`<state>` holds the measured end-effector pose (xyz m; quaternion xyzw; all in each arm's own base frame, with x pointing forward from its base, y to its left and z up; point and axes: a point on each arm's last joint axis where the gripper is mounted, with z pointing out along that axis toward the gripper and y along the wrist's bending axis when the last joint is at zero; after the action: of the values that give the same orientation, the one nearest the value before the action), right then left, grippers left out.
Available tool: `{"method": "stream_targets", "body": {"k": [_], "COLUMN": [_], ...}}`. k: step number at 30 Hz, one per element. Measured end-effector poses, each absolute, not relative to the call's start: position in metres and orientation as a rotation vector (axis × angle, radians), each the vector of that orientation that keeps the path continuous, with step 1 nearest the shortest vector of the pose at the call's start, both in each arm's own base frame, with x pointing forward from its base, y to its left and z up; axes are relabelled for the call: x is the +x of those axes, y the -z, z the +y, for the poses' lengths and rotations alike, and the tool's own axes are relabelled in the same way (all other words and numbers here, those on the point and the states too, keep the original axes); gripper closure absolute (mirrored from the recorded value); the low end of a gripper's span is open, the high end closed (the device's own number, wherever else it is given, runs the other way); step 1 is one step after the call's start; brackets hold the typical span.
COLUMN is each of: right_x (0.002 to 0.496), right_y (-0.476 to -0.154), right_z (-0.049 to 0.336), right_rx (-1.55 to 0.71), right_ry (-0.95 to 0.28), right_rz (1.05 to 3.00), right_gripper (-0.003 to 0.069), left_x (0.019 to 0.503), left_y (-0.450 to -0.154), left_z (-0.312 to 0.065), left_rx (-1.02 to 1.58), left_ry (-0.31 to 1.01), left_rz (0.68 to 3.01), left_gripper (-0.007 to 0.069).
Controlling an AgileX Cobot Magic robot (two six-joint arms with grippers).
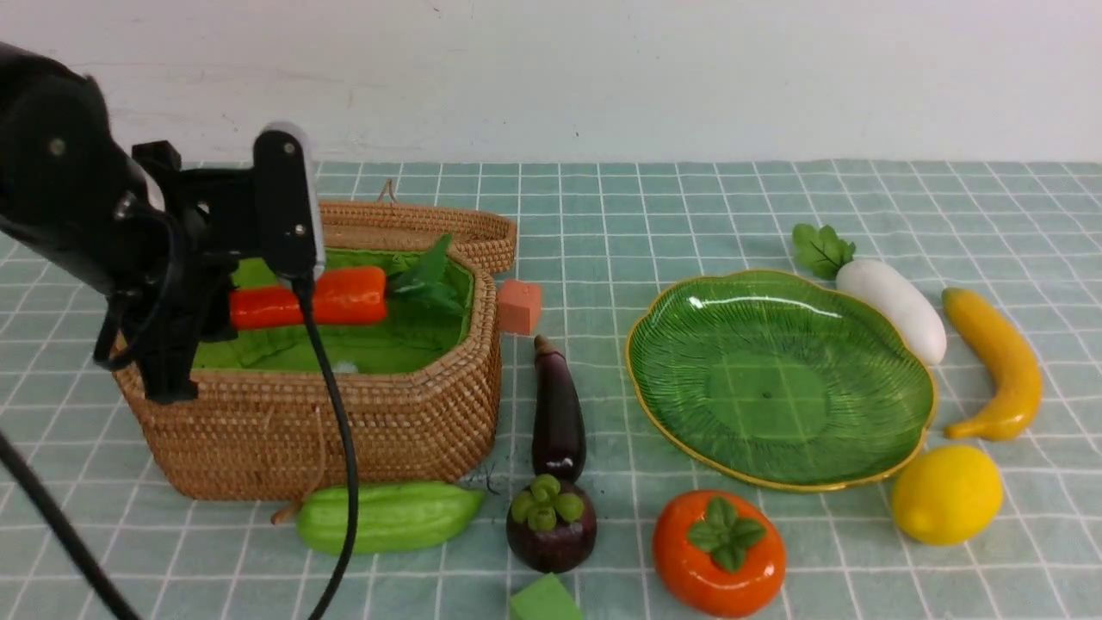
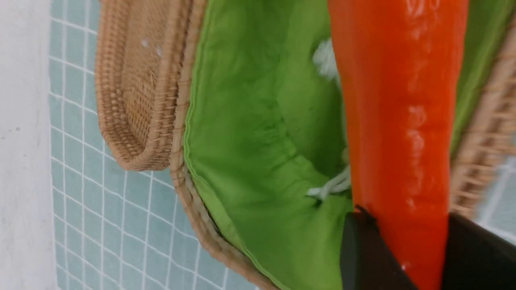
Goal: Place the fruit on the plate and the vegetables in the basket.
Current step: Use the left arm to grab a carrot and put it into the left basket, then take a chayote with your left arm and place it on the basket on the left.
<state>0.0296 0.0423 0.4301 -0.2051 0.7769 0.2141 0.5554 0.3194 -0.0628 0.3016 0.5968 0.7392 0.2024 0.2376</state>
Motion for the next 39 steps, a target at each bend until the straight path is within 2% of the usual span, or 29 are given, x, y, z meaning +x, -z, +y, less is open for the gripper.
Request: {"method": "stream_targets", "body": {"k": [4, 11, 13, 14, 16, 18, 19, 20, 21, 23, 25, 27, 29, 30, 31, 39], "right_x": [0.030, 0.030, 0.030, 0.030, 0.030, 0.029, 0.029, 0.028, 0.027, 0.022, 0.016, 0.009, 0.004, 0.001, 0.001, -0.002], "right_y": [-0.430, -0.430, -0.430, -0.430, -0.430, -0.430, -0.428, -0.427, -0.425, -0.422, -0.419, -0.418, -0.419, -0.420, -0.420, -0.421], "right_z": [0.042, 0.042, 0.042, 0.042, 0.042, 0.042, 0.043, 0.043, 0.043, 0.043, 0.042, 0.041, 0.040, 0.041, 0.041, 0.044], "right_rx": [-0.485, -0.485, -0.485, -0.485, -0.485, -0.488, -0.496, -0.501, -0.513, -0.539, -0.557, -0.577, -0.596, -0.609, -0.614, -0.648], "right_ry": [-0.506, -0.505, -0.505, -0.505, -0.505, -0.506, -0.508, -0.511, -0.514, -0.518, -0.518, -0.509, -0.502, -0.499, -0.500, -0.534], "right_rz": [1.835, 1.836, 1.836, 1.836, 1.836, 1.841, 1.857, 1.868, 1.890, 1.925, 1.938, 1.927, 1.903, 1.888, 1.886, 1.857], "right_gripper": [0.0550, 0.0550, 0.0550, 0.0550, 0.0550, 0.0550, 0.0550, 0.0550, 0.0550, 0.0550, 0.0554, 0.0561, 0.0570, 0.0576, 0.0577, 0.0580], "left_x": [0.334, 0.327, 0.321, 0.311, 0.296, 0.288, 0.272, 0.264, 0.251, 0.232, 0.217, 0.212, 0.214, 0.220, 0.221, 0.254], "left_y": [-0.287, -0.299, -0.304, -0.312, -0.321, -0.325, -0.326, -0.325, -0.319, -0.303, -0.283, -0.267, -0.256, -0.246, -0.245, -0.208], "left_z": [-0.066, -0.064, -0.065, -0.070, -0.082, -0.089, -0.105, -0.114, -0.126, -0.143, -0.156, -0.166, -0.170, -0.173, -0.174, -0.184], "left_rx": [1.573, 1.382, 1.284, 1.138, 1.007, 0.980, 1.008, 1.057, 1.164, 1.389, 1.566, 1.670, 1.704, 1.715, 1.717, 1.637], "left_ry": [-0.554, -0.503, -0.434, -0.309, -0.157, -0.101, -0.019, 0.005, 0.026, 0.033, 0.036, 0.028, 0.013, -0.017, -0.017, -0.210], "left_rz": [2.045, 2.126, 2.181, 2.250, 2.312, 2.326, 2.348, 2.353, 2.349, 2.327, 2.306, 2.290, 2.290, 2.279, 2.282, 2.249], "left_gripper": [0.0375, 0.0013, -0.0020, -0.0024, 0.0029, 0.0081, 0.0175, 0.0238, 0.0337, 0.0475, 0.0573, 0.0617, 0.0614, 0.0571, 0.0564, 0.0102]}}
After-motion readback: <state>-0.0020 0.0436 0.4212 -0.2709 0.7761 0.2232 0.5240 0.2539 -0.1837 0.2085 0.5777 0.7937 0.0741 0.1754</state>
